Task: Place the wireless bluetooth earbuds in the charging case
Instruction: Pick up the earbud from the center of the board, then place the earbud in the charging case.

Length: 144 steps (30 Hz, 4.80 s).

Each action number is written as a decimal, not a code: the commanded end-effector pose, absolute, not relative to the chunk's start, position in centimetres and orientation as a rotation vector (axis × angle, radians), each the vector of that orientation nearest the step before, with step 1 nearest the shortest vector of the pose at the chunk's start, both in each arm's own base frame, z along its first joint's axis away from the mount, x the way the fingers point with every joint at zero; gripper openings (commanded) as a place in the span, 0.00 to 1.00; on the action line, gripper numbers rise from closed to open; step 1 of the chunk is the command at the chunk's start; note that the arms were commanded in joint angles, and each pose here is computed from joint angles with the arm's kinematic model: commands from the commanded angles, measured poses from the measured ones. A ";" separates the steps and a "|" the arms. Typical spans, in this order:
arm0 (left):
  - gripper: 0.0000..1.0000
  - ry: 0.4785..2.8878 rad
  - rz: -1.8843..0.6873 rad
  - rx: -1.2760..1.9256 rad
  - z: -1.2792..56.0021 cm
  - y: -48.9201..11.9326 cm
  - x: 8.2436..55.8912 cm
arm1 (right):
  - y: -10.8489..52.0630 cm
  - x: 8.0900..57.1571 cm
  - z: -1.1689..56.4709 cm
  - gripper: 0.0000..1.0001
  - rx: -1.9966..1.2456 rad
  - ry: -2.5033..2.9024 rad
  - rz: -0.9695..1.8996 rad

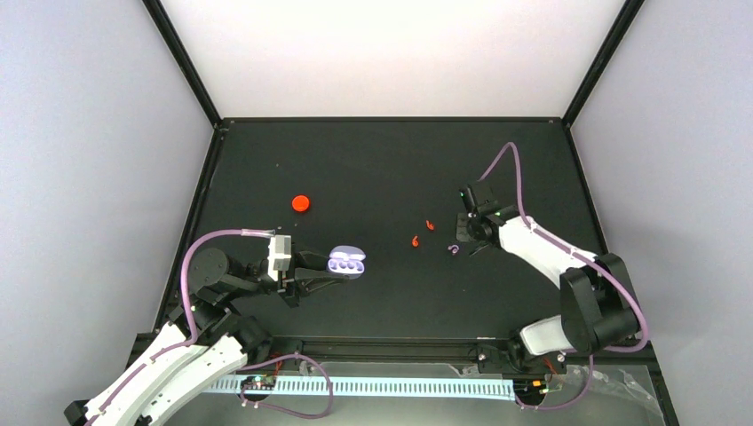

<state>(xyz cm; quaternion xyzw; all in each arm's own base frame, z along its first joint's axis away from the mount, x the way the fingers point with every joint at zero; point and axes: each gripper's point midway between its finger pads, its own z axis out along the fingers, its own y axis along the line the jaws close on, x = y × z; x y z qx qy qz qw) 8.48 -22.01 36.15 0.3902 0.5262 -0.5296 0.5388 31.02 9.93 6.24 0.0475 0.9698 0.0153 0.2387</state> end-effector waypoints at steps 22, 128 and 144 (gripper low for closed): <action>0.02 1.240 -1.275 0.938 36.4 -22.0 8.1 | 12.6 31.0 2.9 0.20 0.193 2.760 0.209; 0.02 0.787 -0.866 0.784 46.0 -22.3 13.0 | 31.5 14.8 50.3 0.05 -0.442 1.440 0.821; 0.02 0.821 -0.930 0.704 46.4 -22.0 13.7 | 30.4 15.8 50.0 0.05 -0.267 1.420 0.868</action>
